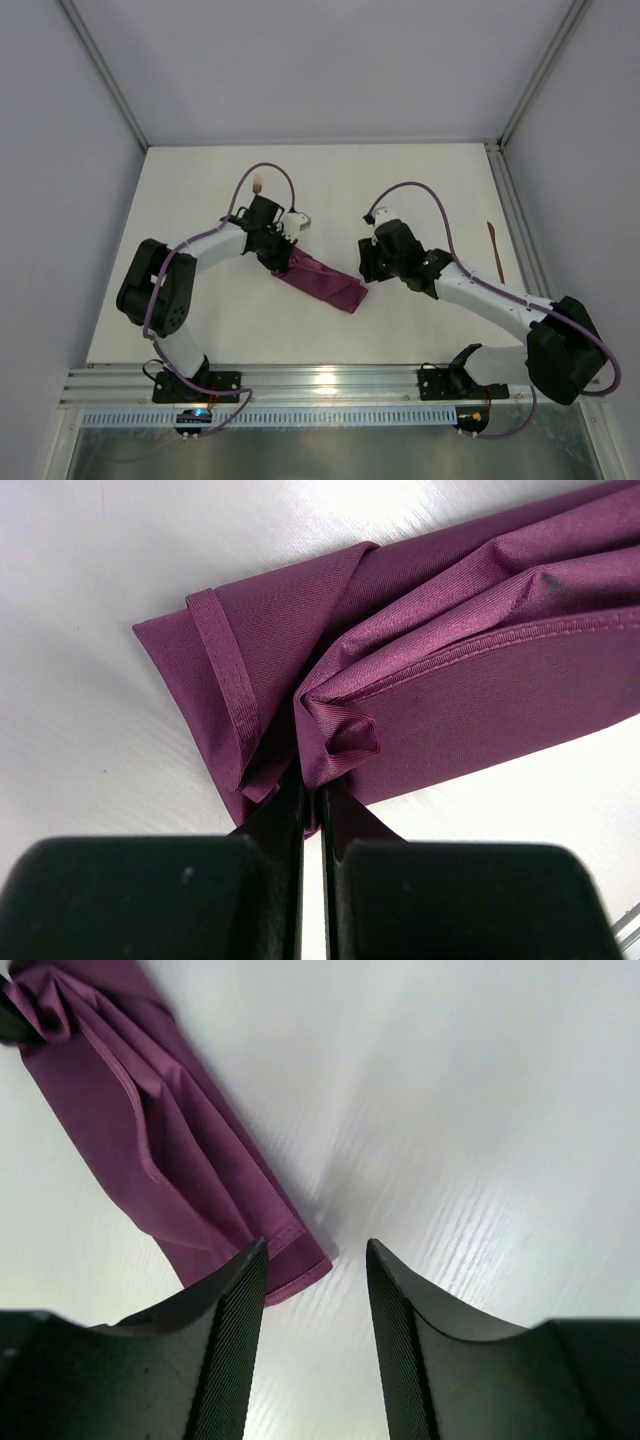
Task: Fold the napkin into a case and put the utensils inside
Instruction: Fold the smaller-rectangle-folded napkin at the center of the board.
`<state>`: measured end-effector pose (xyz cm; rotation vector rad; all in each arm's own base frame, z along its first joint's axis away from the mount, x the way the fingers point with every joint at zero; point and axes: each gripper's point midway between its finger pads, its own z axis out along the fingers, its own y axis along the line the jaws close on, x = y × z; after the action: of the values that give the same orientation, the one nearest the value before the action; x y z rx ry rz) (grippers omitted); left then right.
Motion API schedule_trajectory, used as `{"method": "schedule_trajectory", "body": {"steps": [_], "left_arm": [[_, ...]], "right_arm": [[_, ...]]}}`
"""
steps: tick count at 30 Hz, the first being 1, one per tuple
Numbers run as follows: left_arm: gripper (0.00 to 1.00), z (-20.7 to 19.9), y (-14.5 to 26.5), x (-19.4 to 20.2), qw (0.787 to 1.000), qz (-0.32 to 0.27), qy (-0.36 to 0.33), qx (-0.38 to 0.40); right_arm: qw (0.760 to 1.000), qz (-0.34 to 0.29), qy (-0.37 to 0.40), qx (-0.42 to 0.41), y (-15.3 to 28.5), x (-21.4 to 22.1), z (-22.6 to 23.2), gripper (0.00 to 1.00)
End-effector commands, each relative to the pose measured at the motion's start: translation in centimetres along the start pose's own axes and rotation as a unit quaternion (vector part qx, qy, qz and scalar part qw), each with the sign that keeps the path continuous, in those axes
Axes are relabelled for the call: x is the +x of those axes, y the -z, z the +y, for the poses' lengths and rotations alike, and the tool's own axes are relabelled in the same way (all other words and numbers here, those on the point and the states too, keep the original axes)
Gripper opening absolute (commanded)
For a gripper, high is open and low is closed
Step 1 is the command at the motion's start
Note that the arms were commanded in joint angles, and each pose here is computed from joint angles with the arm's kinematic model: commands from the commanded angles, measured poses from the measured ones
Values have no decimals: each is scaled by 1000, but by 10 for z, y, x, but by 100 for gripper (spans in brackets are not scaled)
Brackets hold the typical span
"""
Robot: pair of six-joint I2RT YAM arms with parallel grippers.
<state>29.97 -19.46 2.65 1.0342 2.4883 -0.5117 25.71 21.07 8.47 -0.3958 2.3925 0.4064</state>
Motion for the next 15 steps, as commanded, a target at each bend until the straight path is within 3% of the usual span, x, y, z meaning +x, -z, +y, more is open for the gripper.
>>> {"method": "schedule_trajectory", "body": {"steps": [1, 2, 3, 10, 15], "left_arm": [[0, 2, 5, 7, 1000, 11, -15, -16], [0, 0, 5, 7, 1000, 12, -16, -13], [0, -1, 5, 6, 1000, 11, -17, -12], [0, -7, 8, 3, 1000, 5, -19, -4], [0, -14, 13, 3, 1000, -4, -26, 9]], "right_arm": [[994, -85, 45, 43, 28, -53, -13, 50], [993, -100, 56, 18, 30, -61, -3, 52], [988, -133, 76, -16, 31, -78, 12, 62], [928, -187, 174, -270, 8, -90, 118, 63], [918, -170, 181, -310, -41, -83, 135, 63]]}}
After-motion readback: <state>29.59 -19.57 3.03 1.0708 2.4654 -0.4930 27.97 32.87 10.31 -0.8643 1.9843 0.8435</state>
